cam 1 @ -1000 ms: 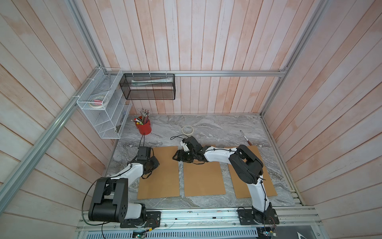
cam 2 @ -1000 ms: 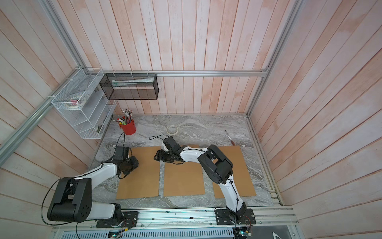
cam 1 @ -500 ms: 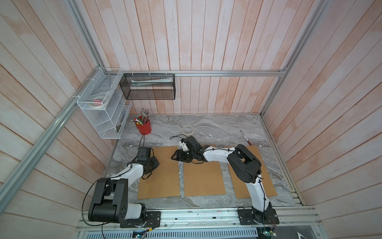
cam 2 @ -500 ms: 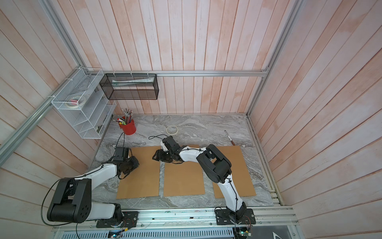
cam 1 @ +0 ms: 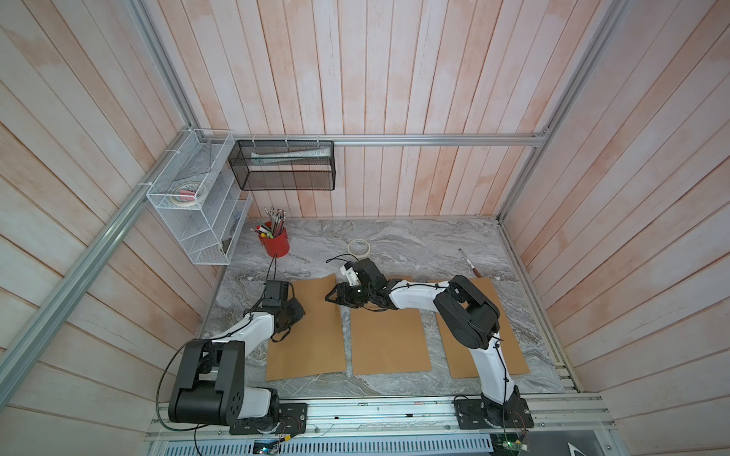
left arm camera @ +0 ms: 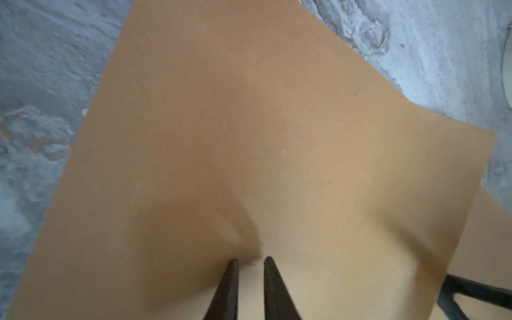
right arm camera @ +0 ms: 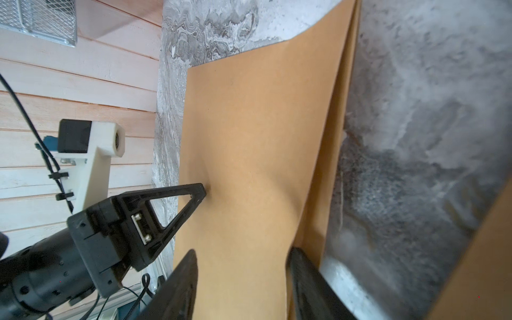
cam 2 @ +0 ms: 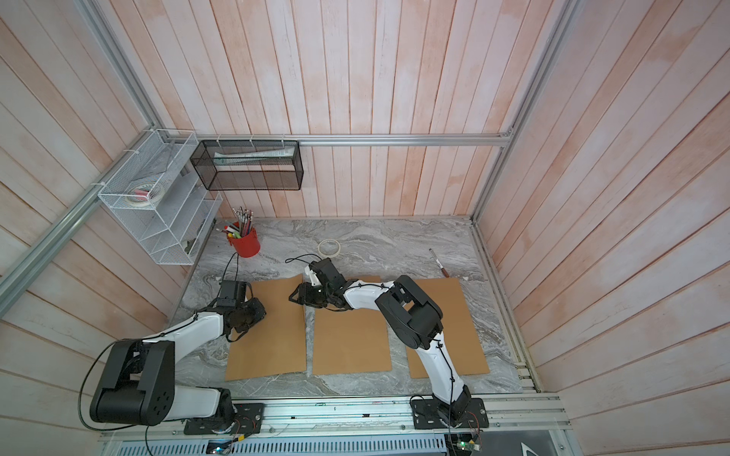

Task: Open the file bag
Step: Pick up the file bag from the center of the board.

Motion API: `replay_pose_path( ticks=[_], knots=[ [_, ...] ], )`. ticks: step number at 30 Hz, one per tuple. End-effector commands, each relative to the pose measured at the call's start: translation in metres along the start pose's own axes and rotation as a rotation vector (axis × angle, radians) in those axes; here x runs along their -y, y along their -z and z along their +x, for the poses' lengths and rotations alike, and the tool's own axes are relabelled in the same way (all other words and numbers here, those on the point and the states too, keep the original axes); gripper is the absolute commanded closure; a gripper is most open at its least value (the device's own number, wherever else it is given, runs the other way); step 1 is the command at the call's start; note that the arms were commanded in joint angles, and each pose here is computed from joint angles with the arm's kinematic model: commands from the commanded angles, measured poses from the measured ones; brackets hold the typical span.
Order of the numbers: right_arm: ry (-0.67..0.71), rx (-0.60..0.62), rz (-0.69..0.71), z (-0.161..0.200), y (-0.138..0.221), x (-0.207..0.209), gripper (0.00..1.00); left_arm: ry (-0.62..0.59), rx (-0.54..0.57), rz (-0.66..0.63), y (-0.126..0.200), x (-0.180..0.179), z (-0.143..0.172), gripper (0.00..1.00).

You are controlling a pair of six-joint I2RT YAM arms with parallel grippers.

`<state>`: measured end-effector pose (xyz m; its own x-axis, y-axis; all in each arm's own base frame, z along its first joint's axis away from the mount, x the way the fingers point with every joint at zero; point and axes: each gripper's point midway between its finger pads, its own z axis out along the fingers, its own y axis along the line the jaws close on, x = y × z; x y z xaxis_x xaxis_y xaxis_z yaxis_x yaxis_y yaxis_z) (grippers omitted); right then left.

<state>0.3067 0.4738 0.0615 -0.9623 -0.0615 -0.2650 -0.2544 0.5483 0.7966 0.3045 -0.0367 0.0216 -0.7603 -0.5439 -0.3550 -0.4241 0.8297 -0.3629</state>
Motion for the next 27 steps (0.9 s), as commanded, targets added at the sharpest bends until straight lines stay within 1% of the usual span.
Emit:
replay_pose_path(
  ticks=[1, 5, 11, 13, 18, 20, 22, 27],
  knots=[
    [-0.013, -0.046, 0.031, 0.013, -0.004, 0.005, 0.47, 0.006, -0.115, -0.072, -0.009, -0.022, 0.037, 0.80],
    [-0.015, -0.041, 0.103, 0.014, -0.004, 0.019, 0.50, 0.006, -0.117, -0.071, -0.009, -0.022, 0.037, 0.80],
    [-0.017, -0.043, 0.124, 0.014, -0.007, 0.026, 0.57, 0.006, -0.114, -0.070, -0.009, -0.022, 0.037, 0.80],
    [-0.017, -0.045, 0.122, 0.014, -0.008, 0.026, 0.63, 0.006, -0.114, -0.070, -0.009, -0.022, 0.037, 0.80],
    [-0.013, -0.051, 0.113, 0.015, -0.012, 0.028, 0.81, 0.007, -0.114, -0.070, -0.009, -0.022, 0.037, 0.80],
    [-0.007, -0.051, 0.112, 0.015, -0.013, 0.028, 0.88, 0.007, -0.112, -0.068, -0.009, -0.021, 0.036, 0.76],
    [-0.001, -0.048, 0.115, 0.015, -0.012, 0.029, 0.93, 0.006, -0.108, -0.067, -0.009, -0.021, 0.035, 0.70],
    [0.025, -0.021, 0.126, 0.008, -0.007, 0.026, 1.00, 0.000, -0.062, -0.052, 0.001, -0.011, 0.019, 0.48]
  ],
)
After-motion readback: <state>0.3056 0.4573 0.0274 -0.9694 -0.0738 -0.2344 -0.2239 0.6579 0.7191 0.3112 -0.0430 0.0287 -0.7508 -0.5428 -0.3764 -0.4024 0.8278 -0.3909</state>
